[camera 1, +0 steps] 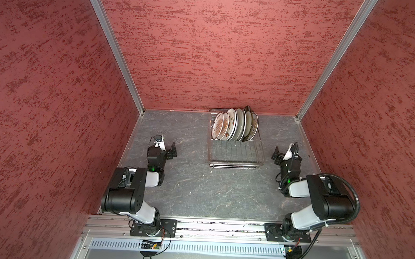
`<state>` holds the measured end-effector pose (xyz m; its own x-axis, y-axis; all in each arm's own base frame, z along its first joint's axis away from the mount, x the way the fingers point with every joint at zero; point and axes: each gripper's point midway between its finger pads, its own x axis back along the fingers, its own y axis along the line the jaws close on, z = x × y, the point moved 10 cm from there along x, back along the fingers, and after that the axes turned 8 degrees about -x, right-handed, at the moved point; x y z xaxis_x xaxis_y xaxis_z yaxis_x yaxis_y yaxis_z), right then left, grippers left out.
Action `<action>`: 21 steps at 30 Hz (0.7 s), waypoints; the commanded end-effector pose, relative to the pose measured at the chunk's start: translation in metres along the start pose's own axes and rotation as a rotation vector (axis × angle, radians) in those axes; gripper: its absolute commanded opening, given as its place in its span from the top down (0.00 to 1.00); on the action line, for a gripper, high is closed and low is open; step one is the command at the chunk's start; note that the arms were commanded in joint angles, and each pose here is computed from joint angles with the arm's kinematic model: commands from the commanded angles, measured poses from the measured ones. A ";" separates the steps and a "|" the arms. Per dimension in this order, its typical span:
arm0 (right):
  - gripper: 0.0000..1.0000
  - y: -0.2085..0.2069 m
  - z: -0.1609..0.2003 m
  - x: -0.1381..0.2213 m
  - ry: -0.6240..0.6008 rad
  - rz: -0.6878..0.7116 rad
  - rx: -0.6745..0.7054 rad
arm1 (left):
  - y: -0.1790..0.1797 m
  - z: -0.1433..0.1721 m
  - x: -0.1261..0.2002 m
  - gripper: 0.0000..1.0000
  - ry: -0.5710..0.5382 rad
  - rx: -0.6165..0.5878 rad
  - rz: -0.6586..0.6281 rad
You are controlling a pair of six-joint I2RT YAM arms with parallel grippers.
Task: Unload the plates from the dish rack
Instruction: Pick up the plate from the dish rack.
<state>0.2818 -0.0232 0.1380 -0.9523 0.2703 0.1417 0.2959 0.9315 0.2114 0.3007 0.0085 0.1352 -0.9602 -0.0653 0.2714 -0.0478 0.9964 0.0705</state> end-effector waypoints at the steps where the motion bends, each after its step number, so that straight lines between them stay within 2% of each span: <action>1: 0.01 0.004 -0.008 -0.002 -0.042 -0.029 -0.002 | 0.000 -0.005 -0.002 0.00 -0.022 0.011 0.006; 17: 0.01 0.003 -0.014 0.003 -0.054 -0.023 -0.010 | -0.001 -0.007 -0.001 0.01 -0.026 0.004 0.024; 21: 0.01 0.006 -0.019 0.003 -0.059 -0.043 0.002 | -0.001 -0.018 0.010 0.00 -0.052 -0.004 0.043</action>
<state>0.2805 -0.0231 0.1463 -0.9561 0.2693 0.1154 0.2889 0.9321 0.2184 0.2992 0.0070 0.1396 -0.9629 -0.0429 0.2665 -0.0264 0.9975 0.0650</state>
